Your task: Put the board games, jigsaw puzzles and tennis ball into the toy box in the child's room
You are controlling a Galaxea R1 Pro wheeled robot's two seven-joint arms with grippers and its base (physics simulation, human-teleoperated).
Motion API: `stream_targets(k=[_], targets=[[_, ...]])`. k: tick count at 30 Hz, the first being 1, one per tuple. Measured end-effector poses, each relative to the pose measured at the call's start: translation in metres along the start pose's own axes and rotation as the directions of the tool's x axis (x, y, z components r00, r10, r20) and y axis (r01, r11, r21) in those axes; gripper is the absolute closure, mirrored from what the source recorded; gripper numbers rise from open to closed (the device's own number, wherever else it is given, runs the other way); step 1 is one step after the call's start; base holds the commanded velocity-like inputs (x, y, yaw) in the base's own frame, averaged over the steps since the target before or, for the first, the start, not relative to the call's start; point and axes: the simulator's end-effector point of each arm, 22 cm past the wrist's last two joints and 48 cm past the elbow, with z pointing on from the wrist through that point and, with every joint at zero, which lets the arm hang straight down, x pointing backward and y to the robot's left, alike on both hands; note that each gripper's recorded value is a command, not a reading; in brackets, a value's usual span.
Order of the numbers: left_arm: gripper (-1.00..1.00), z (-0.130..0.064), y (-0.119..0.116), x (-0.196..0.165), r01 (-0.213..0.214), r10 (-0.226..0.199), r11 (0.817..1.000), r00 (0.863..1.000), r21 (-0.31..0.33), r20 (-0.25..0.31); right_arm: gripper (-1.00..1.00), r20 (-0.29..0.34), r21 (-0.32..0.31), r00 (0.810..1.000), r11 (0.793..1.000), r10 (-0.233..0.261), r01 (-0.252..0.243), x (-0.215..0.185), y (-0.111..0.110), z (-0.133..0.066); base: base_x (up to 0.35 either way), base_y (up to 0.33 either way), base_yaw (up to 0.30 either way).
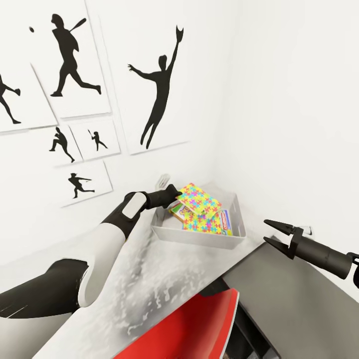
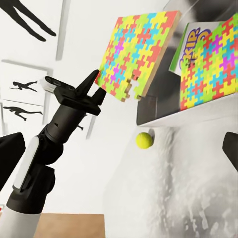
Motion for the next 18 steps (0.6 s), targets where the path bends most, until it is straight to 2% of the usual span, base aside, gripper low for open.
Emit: stream_targets(k=[4,7,13,18], targets=[[1.00,0.002,0.004,0.000,0.002,-0.002,1.000,1.000,-0.006,0.003,-1.00,-0.004,0.004,1.000,1.000,0.004,-0.004,0.001,-0.003,0.001,0.000,0.000,0.000],[1.00,0.003,0.008,-0.007,-0.002,0.003,1.000,0.999,-0.017,0.036,-1.00,-0.006,0.006,1.000,1.000,0.007,-0.007,0.001,-0.005,0.002,0.000,0.000,0.000],[1.00,0.003,0.016,-0.016,-0.011,0.014,0.998,0.998,-0.056,0.066,-1.00,-0.009,0.012,1.000,1.000,0.012,-0.012,0.002,-0.009,0.003,0.000,0.000,0.000],[1.00,0.005,0.020,-0.017,-0.009,0.014,0.998,0.997,-0.065,0.070,-1.00,-0.012,0.017,1.000,1.000,0.017,-0.017,0.003,-0.013,0.005,0.000,0.000,0.000]])
